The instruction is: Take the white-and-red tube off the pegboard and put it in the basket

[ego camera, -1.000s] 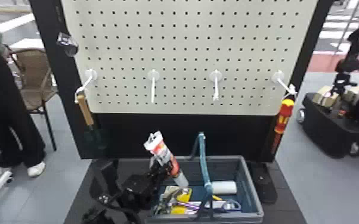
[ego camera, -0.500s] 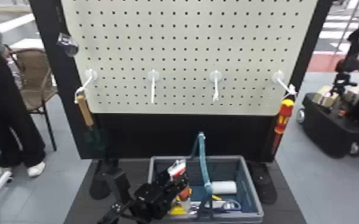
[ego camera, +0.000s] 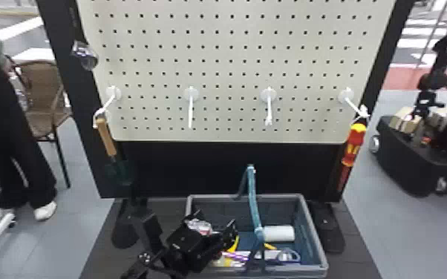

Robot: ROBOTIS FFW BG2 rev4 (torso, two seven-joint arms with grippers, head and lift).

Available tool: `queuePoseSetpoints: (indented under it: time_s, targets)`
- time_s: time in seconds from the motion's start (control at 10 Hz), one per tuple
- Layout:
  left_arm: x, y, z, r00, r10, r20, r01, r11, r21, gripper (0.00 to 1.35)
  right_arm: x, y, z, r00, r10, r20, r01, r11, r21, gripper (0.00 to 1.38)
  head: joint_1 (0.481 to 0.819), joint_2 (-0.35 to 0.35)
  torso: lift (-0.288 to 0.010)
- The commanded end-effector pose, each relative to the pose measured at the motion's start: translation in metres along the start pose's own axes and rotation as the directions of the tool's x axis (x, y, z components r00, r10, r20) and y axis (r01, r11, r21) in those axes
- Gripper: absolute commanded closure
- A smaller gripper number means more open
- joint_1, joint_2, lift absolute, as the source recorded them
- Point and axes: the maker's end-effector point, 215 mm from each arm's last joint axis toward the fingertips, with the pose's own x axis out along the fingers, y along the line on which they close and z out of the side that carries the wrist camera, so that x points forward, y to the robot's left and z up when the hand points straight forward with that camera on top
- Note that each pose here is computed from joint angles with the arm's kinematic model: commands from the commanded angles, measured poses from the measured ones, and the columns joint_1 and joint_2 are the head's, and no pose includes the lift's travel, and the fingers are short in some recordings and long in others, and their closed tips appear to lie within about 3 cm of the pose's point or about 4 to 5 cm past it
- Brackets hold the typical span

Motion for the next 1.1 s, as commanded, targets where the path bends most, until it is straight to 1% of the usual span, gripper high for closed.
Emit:
queuePoseSetpoints:
  time_s: [0.0, 1.0]
  targets:
    - [0.0001, -0.0002, 0.0009, 1.000, 0.000, 0.003, 0.000, 1.000, -0.001, 0.08, 0.0001, 0.0004, -0.0002, 1.000, 0.001, -0.001, -0.001, 1.000, 0.002, 0.36, 0.549, 0.000, -0.100]
    - [0.0009, -0.0015, 0.0020, 1.000, -0.005, 0.005, 0.005, 1.000, 0.003, 0.08, 0.0001, 0.0002, -0.0001, 1.000, 0.000, 0.000, 0.000, 1.000, 0.003, 0.36, 0.549, 0.000, -0.100]
